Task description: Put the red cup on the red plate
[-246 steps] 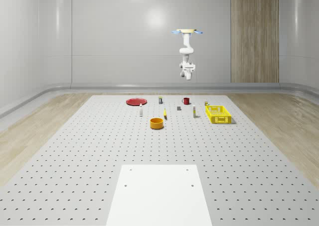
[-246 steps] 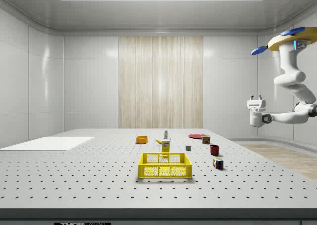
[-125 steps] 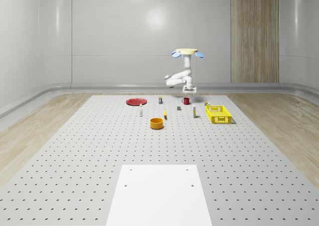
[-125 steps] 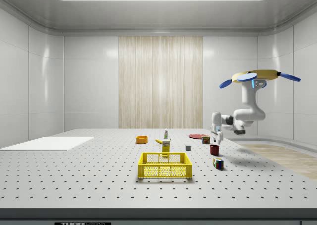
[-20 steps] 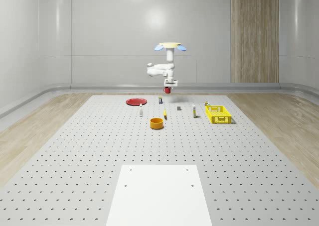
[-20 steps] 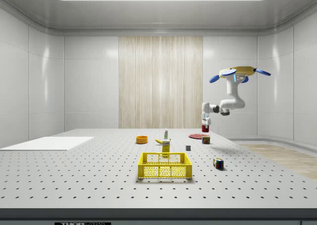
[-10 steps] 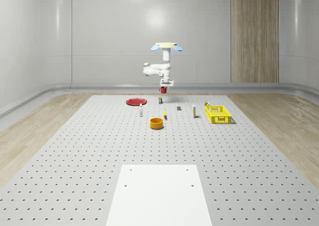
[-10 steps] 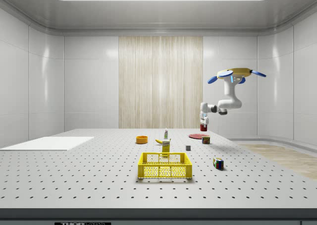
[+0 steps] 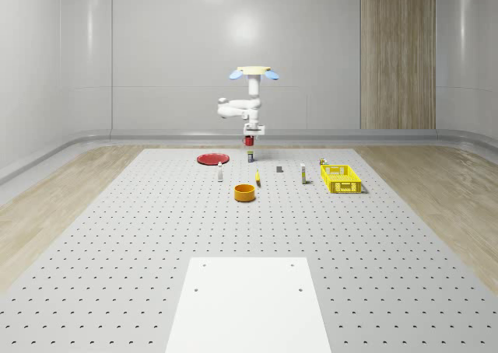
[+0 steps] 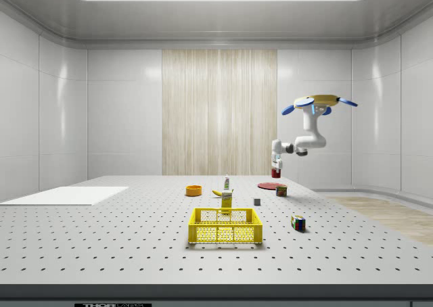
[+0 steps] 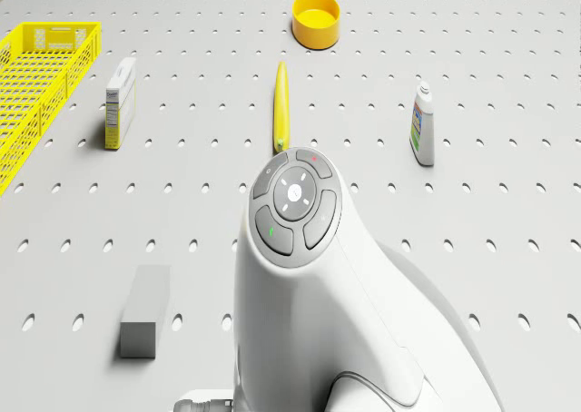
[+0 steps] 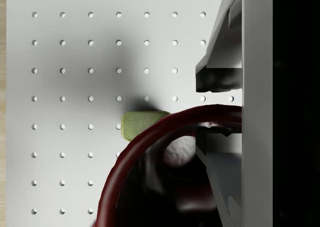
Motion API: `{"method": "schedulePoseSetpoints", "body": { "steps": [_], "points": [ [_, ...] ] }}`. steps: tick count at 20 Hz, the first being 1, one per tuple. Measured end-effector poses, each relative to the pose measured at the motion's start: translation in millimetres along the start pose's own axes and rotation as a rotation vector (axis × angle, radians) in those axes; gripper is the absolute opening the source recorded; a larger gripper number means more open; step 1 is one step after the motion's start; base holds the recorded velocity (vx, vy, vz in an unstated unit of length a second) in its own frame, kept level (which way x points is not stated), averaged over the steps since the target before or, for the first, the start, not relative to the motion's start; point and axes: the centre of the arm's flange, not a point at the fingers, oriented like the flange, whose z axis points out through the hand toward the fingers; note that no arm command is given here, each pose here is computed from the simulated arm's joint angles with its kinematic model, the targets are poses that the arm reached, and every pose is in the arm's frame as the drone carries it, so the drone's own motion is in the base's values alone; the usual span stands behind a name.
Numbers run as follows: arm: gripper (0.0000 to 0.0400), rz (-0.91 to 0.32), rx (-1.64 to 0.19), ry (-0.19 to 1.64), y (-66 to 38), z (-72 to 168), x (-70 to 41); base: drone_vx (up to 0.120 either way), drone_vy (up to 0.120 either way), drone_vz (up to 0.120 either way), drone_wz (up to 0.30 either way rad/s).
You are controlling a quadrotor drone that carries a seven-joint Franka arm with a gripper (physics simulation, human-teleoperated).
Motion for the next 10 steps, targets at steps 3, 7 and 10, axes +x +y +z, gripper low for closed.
{"method": "schedulePoseSetpoints", "body": {
  "steps": [3, 7, 10],
  "points": [
    [0.0099, 0.000, 0.000, 0.000, 0.0, 0.0, 0.0, 0.000, -0.120, 0.000, 0.000],
    [0.0099, 0.000, 0.000, 0.000, 0.0, 0.0, 0.0, 0.000, -0.120, 0.000, 0.000],
    [0.0099, 0.000, 0.000, 0.000, 0.0, 0.0, 0.0, 0.000, -0.120, 0.000, 0.000]
  ]
}}
